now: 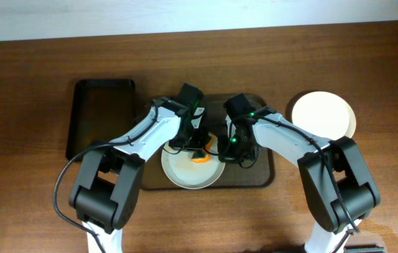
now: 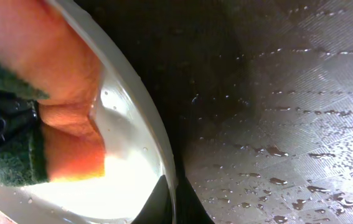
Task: Clean dirty plates on tray and stack at the side
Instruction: 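Lift the last plate with the right gripper and stack it on the right pile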
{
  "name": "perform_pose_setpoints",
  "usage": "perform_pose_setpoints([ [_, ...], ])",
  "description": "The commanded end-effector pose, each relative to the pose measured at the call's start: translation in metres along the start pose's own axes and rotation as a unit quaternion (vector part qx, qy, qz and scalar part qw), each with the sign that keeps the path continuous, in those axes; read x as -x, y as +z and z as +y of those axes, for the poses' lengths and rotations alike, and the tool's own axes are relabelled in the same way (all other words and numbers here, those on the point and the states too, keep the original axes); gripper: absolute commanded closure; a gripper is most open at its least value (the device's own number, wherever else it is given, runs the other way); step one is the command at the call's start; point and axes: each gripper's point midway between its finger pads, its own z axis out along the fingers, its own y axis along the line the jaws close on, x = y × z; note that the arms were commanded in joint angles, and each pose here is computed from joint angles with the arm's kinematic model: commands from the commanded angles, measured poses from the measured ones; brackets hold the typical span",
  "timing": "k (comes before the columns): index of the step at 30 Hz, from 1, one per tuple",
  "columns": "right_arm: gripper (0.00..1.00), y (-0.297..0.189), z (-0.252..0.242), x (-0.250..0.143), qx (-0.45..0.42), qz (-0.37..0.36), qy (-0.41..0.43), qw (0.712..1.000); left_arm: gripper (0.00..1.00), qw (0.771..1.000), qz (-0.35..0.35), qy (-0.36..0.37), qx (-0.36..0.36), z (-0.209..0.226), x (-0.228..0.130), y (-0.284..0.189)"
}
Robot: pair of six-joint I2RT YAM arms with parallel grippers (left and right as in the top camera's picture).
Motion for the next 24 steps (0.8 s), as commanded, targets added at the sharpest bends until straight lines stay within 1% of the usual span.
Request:
perform_pose_setpoints([
  [1,0.96,0.01,-0.027,-0.003,-0.057,0.003,0.013,0.998,1.0,0.968,-0.016,-0.068,0.24,0.09,-0.005,0.006],
  [2,0.96,0.01,-0.027,-0.003,-0.057,0.003,0.014,0.998,1.0,0.947,-0.035,-0.087,0.307,0.111,-0.004,-0.008],
  [3,0.96,0.01,-0.028,-0.003,-0.059,0.003,0.014,0.998,1.0,0.929,-0.049,-0.098,0.353,0.125,-0.005,-0.019],
  [5,0.96,0.01,-0.028,-0.003,-0.061,0.002,0.014,0.998,1.0,0.903,-0.053,-0.086,0.418,0.142,-0.007,-0.039],
  [6,0.96,0.01,-0.028,-0.003,-0.061,0.002,0.014,0.998,1.0,0.895,-0.053,-0.084,0.435,0.145,-0.007,-0.047],
  [7,0.96,0.01,-0.029,-0.004,-0.061,0.004,0.014,0.998,1.0,0.878,-0.057,-0.098,0.465,0.15,-0.007,-0.065],
  [8,0.96,0.01,-0.03,-0.006,-0.063,0.008,0.016,0.998,1.0,0.855,-0.072,-0.134,0.496,0.153,-0.009,-0.089],
  [9,0.96,0.01,-0.03,-0.007,-0.065,0.011,0.017,0.998,1.0,0.826,-0.095,-0.202,0.518,0.149,-0.013,-0.127],
  [10,0.96,0.009,-0.03,-0.007,-0.065,0.011,0.017,0.998,1.0,0.816,-0.108,-0.233,0.518,0.144,-0.013,-0.145],
  [11,0.96,0.004,-0.028,-0.006,-0.065,0.012,0.015,0.998,1.0,0.816,-0.117,-0.246,0.509,0.138,-0.013,-0.16],
  [12,0.96,-0.005,-0.022,-0.002,-0.064,0.01,-0.001,0.998,1.0,0.823,-0.124,-0.257,0.49,0.132,-0.013,-0.169],
  [13,0.96,-0.016,-0.017,0.003,-0.065,0.005,-0.013,0.998,1.0,0.835,-0.128,-0.265,0.465,0.128,-0.014,-0.176],
  [14,0.96,-0.032,-0.015,0.009,-0.081,-0.006,-0.015,0.997,1.0,0.853,-0.121,-0.254,0.441,0.125,-0.012,-0.176],
  [15,0.96,-0.046,-0.014,0.015,-0.098,-0.017,-0.016,0.995,1.0,0.876,-0.108,-0.237,0.405,0.12,-0.009,-0.174],
  [16,0.96,-0.073,-0.015,0.025,-0.133,-0.039,-0.019,0.99,1.0,0.93,-0.074,-0.184,0.311,0.104,0.0,-0.161],
  [17,0.96,-0.101,-0.015,0.031,-0.164,-0.057,-0.021,0.985,1.0,0.967,-0.047,-0.134,0.213,0.086,0.005,-0.152],
  [18,0.96,-0.135,-0.012,0.039,-0.194,-0.082,-0.023,0.977,1.0,0.982,-0.032,-0.114,0.15,0.079,0.006,-0.15],
  [19,0.96,-0.164,-0.011,0.044,-0.224,-0.106,-0.026,0.969,1.0,0.988,-0.017,-0.114,0.107,0.085,0.004,-0.151],
  [20,0.96,-0.195,-0.011,0.047,-0.263,-0.133,-0.032,0.955,1.0,0.987,-0.011,-0.121,0.105,0.095,0.001,-0.152],
  [22,0.96,-0.258,-0.006,0.048,-0.356,-0.198,-0.056,0.911,1.0,0.985,0.007,-0.138,0.108,0.117,-0.009,-0.153],
  [24,0.96,-0.298,0.013,0.044,-0.419,-0.256,-0.092,0.866,1.0,0.985,0.016,-0.137,0.108,0.121,-0.013,-0.149],
])
